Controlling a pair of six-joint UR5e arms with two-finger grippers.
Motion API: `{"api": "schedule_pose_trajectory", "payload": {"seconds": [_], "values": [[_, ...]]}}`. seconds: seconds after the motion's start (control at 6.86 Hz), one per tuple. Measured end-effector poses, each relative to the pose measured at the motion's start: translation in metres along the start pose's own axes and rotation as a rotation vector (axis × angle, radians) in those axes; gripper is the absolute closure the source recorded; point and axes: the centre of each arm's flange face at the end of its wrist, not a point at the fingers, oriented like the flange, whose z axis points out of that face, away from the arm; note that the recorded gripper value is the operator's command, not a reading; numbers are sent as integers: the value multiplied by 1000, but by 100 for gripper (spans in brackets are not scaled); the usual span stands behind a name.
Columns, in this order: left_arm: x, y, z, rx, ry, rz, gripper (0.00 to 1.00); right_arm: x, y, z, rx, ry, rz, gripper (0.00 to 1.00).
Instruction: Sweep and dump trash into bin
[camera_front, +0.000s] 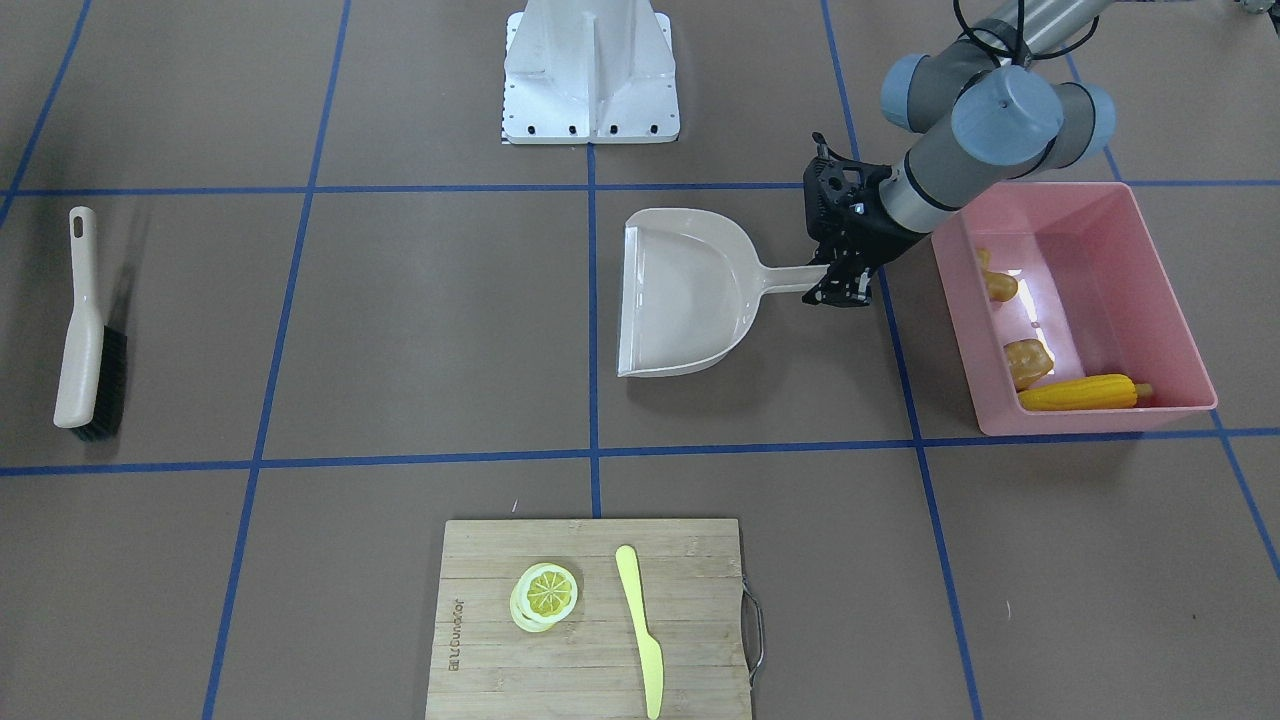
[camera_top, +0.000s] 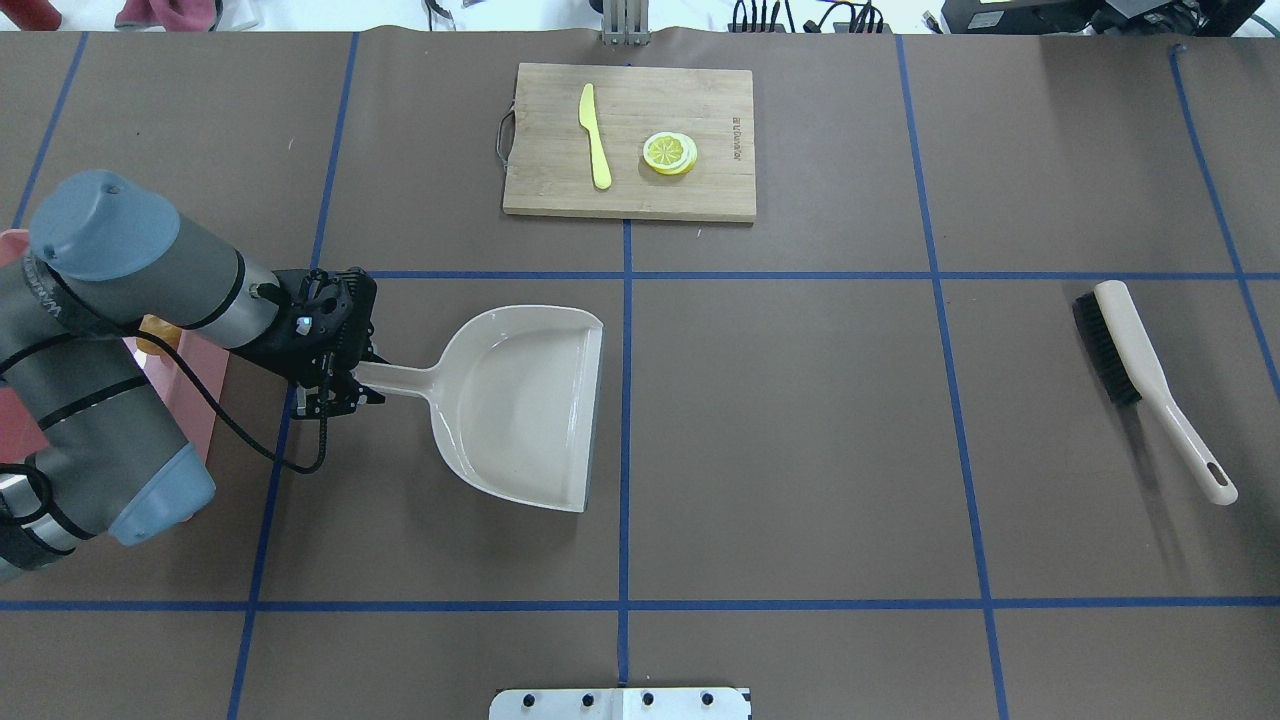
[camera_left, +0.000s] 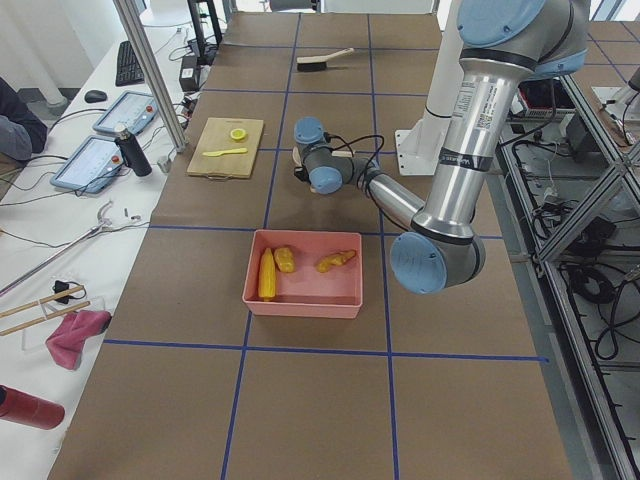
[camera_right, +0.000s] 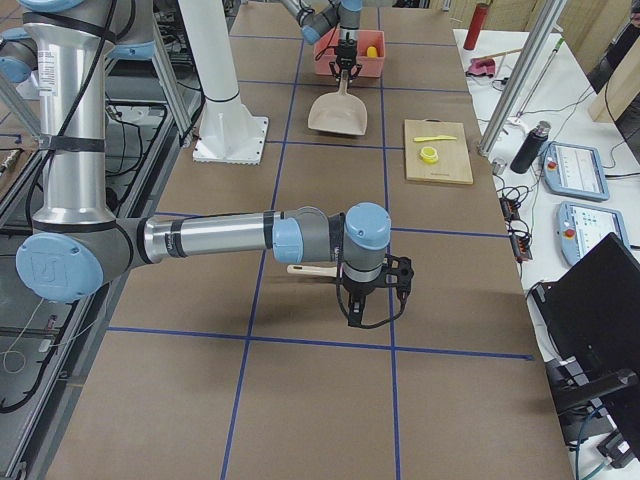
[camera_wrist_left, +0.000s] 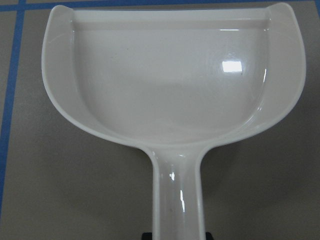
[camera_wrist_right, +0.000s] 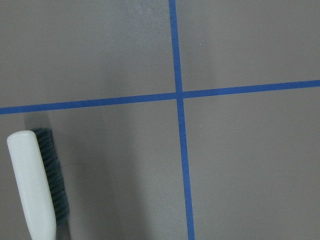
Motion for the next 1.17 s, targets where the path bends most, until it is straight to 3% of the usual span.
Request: {"api": "schedule_pose_trajectory", "payload": {"seconds": [0.29, 0.58, 0.73, 1.17], "values": [[-2, -7, 6, 16, 0, 14, 37, 1, 1, 1, -1, 1, 2, 0], [-4, -13, 8, 23, 0, 19, 21, -1, 1, -1, 1, 0, 0, 0], [-4, -14, 7, 25, 0, 22, 2, -1, 1, -1, 2, 0, -1, 0], [-9, -18, -20, 65, -47, 2, 1, 0, 1, 0, 1, 1, 0, 0]]}}
